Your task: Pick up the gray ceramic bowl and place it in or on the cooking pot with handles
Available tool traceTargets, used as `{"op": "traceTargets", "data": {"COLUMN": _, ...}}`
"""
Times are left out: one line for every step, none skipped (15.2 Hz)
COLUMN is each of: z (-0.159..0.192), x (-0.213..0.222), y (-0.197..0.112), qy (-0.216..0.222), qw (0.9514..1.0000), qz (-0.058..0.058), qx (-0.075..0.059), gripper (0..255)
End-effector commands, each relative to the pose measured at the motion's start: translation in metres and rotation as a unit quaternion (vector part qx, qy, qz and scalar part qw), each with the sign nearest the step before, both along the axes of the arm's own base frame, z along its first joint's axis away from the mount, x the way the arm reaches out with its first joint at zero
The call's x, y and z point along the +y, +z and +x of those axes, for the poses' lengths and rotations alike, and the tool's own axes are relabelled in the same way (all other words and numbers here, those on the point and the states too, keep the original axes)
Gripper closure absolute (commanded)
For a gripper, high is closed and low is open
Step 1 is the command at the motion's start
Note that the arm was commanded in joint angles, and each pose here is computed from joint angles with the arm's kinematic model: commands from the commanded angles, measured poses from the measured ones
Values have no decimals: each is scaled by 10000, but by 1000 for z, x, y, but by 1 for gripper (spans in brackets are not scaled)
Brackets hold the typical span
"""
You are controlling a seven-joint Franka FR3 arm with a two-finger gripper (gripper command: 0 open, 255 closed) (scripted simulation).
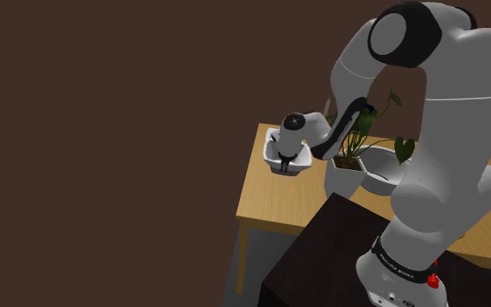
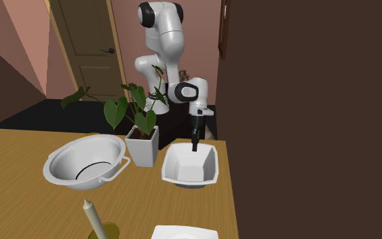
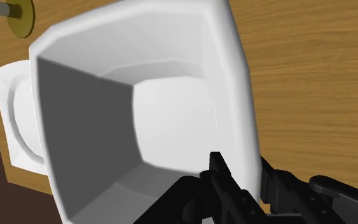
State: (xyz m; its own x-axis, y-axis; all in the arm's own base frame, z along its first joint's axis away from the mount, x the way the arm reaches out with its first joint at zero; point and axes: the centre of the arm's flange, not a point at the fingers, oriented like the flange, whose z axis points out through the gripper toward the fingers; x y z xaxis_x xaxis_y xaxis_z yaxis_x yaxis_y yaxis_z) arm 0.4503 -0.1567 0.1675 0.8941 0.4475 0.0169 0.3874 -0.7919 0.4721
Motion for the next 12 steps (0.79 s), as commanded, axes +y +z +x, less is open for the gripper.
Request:
{"op": "traceTargets", "data": {"z": 1, "x": 0, "y": 12, "qy": 1, "qw": 10000, "qz": -3, "qx": -6, "gripper": 255}}
{"op": "traceTargets", "data": {"z": 1, "x": 0, "y": 17, "qy": 1, "qw": 10000, "qz": -3, "qx": -6, "gripper": 255}}
{"op": "traceTargets", "data": {"z": 1, "x": 0, "y": 22, "qy": 1, "qw": 10000, "qz": -3, "qx": -6, "gripper": 255}}
{"op": "traceTargets", "data": {"z": 1, "x": 0, "y": 27, "qy": 1, "qw": 10000, "qz": -3, "qx": -6, "gripper": 255}}
{"op": "traceTargets", "data": {"z": 1, "x": 0, "y": 33, "qy": 1, "qw": 10000, "qz": -3, "qx": -6, "gripper": 255}}
{"op": "traceTargets", "data": {"z": 1, "x": 0, "y": 38, "qy": 1, "qw": 10000, "qz": -3, "qx": -6, "gripper": 255}}
{"op": "traceTargets", "data": {"z": 1, "x": 0, "y": 43, "qy": 1, "qw": 10000, "qz": -3, "qx": -6, "gripper": 255}}
{"op": "traceTargets", "data": {"z": 1, "x": 0, "y": 48, "qy": 1, "qw": 10000, "qz": -3, "qx": -6, "gripper": 255}}
{"op": "traceTargets", "data": {"z": 1, "x": 0, "y": 54, "qy": 1, "qw": 10000, "qz": -3, "qx": -6, "gripper": 255}}
{"op": "traceTargets", "data": {"z": 1, "x": 0, "y": 59, "qy": 1, "qw": 10000, "qz": -3, "qx": -6, "gripper": 255}}
{"op": "traceTargets", "data": {"z": 1, "x": 0, "y": 64, "qy": 1, "qw": 10000, "qz": -3, "qx": -6, "gripper": 255}}
{"op": "traceTargets", "data": {"z": 1, "x": 0, "y": 70, "qy": 1, "qw": 10000, "qz": -3, "qx": -6, "gripper": 255}}
